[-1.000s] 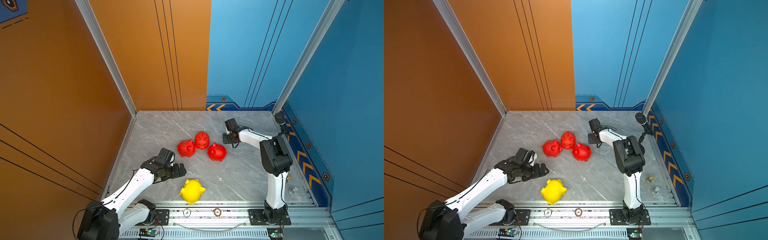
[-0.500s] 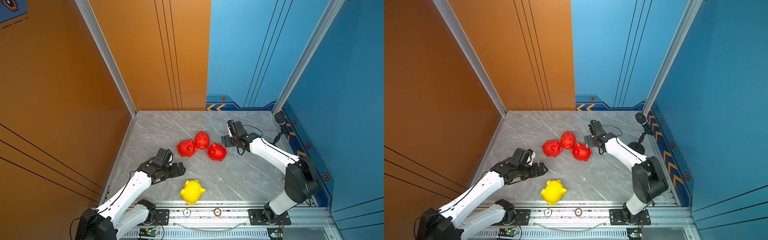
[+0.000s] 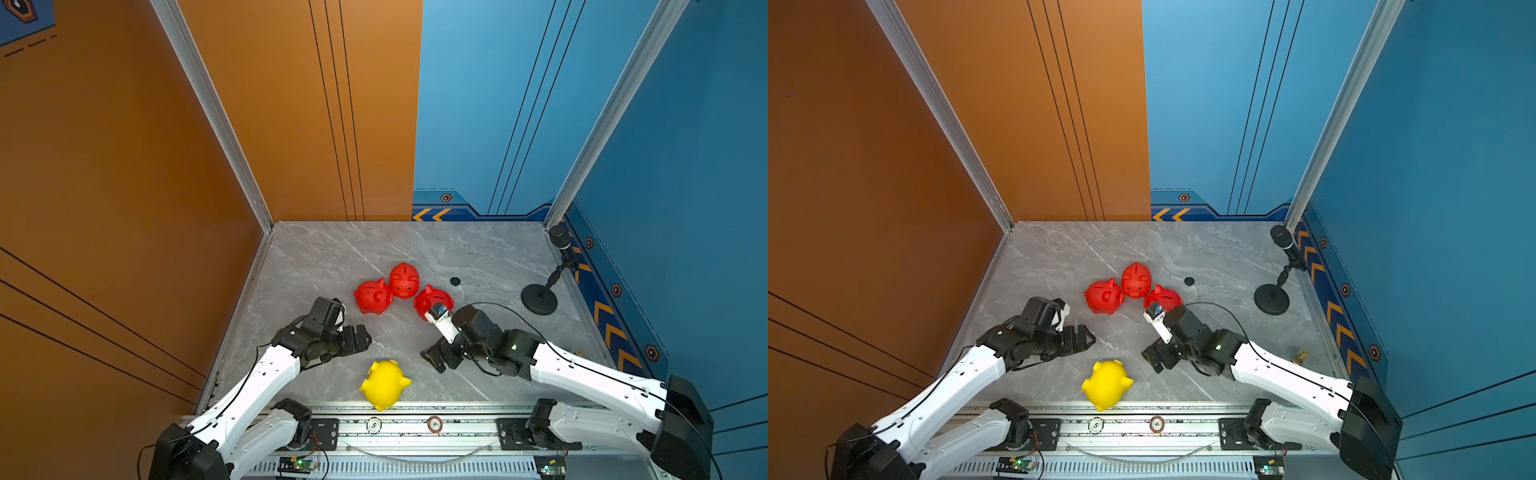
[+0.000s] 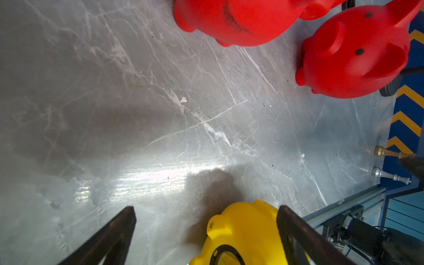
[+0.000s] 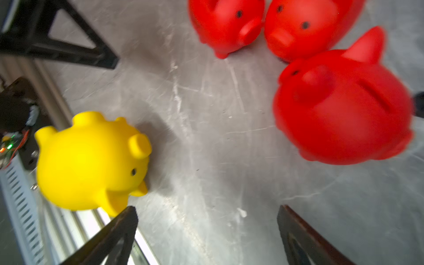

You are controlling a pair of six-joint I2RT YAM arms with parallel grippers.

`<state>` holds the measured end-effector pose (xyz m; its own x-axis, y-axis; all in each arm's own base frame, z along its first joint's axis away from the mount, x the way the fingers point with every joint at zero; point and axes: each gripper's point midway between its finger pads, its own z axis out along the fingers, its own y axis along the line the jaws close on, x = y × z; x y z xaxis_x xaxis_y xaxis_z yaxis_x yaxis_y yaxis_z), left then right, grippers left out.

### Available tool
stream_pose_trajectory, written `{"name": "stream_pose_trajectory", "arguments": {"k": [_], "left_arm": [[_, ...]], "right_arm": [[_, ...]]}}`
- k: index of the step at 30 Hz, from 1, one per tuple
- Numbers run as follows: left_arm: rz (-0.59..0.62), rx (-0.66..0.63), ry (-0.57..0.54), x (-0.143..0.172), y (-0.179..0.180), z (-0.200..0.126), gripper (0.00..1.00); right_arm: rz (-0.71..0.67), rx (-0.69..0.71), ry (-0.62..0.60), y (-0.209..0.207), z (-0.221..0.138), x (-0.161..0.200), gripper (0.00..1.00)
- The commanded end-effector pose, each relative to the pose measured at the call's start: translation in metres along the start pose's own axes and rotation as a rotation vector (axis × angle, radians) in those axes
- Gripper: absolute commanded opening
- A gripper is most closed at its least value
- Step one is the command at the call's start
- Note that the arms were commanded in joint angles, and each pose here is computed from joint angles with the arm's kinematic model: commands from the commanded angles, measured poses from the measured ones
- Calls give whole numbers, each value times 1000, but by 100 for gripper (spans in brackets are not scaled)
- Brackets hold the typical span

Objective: Open piggy banks
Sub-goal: Adjust the piggy bank at the center of the board.

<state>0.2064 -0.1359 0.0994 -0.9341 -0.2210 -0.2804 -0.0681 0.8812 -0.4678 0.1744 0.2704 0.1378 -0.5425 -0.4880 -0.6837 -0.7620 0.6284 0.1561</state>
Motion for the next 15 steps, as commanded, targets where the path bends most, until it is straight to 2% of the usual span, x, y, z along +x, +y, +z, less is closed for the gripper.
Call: {"name": "stream_pose_trajectory", "arguments": {"k": [1,5,9,15], "left_arm": [[-10,27,0,2,-7,-5,98],[-84,-98,-88,-7,19,-18,98],[-203,-247,-206,-13,59,-42,98],[-315,-269,-368,-19,81,-73,98]], "right_arm": [[-94,-106,-84,38,-4,-13,99],[-266,-178,-79,82,2,-19,100],[-404,-151,-35,110,19,-24,100],[-501,-27,48,126,57,-32,99]]}}
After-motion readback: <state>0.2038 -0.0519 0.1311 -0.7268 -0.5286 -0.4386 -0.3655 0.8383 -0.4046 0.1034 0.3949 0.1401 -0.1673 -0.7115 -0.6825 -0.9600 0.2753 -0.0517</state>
